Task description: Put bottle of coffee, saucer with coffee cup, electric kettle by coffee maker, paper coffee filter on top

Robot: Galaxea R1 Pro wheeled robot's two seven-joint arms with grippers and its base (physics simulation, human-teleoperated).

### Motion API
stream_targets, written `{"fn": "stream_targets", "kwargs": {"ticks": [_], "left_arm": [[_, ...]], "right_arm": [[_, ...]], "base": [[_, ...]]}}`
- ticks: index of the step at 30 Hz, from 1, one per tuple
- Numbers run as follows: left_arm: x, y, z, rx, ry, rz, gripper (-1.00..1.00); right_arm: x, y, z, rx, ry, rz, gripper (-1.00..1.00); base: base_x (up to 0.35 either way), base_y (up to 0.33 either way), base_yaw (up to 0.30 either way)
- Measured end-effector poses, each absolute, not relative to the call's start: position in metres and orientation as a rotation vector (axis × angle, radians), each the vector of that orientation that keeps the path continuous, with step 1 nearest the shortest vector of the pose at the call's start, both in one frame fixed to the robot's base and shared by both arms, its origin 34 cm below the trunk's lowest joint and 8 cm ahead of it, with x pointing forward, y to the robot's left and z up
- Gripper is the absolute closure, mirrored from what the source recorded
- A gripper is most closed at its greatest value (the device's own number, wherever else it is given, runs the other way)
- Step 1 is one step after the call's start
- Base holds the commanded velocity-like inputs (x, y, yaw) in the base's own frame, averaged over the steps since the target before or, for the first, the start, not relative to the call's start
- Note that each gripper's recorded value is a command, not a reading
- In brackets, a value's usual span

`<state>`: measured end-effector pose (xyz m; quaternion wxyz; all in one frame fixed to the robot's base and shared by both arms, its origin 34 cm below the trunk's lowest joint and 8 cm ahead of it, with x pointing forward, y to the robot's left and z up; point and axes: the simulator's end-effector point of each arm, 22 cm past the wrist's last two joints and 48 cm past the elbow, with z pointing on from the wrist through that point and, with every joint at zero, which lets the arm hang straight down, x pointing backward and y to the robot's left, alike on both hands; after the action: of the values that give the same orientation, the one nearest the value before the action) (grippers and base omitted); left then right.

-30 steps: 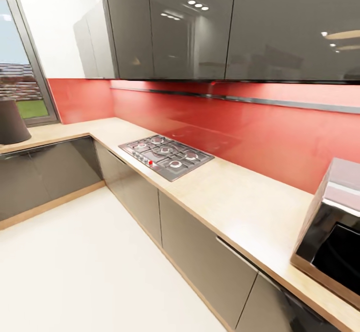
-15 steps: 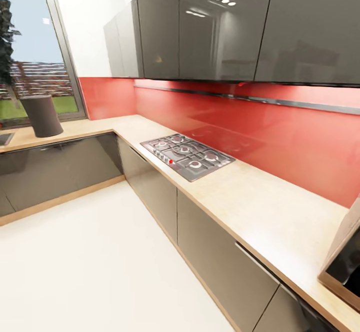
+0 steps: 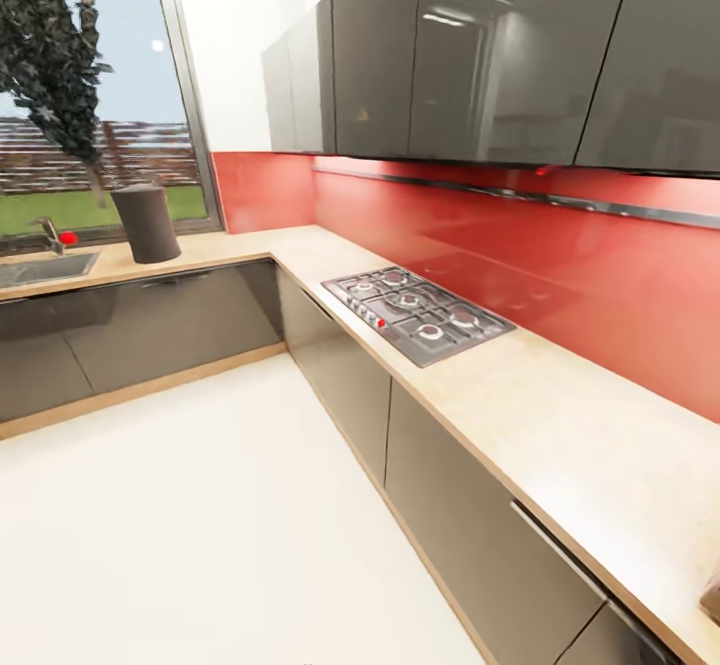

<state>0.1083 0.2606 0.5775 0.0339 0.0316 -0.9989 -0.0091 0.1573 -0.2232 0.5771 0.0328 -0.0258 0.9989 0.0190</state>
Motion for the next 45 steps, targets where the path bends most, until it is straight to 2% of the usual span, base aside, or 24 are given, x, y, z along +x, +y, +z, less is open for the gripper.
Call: {"fn": "stream_targets", "kwargs": {"ticks": [45], "left_arm": [[0.099,0.262,0.614,0.119,-3.074,-0.032,-1.0]], "right_arm": [[0.127,-0.226,0.613,-0.079,3.111,0.054,-1.0]], "base": [[0.0,0.0,0.267]]}}
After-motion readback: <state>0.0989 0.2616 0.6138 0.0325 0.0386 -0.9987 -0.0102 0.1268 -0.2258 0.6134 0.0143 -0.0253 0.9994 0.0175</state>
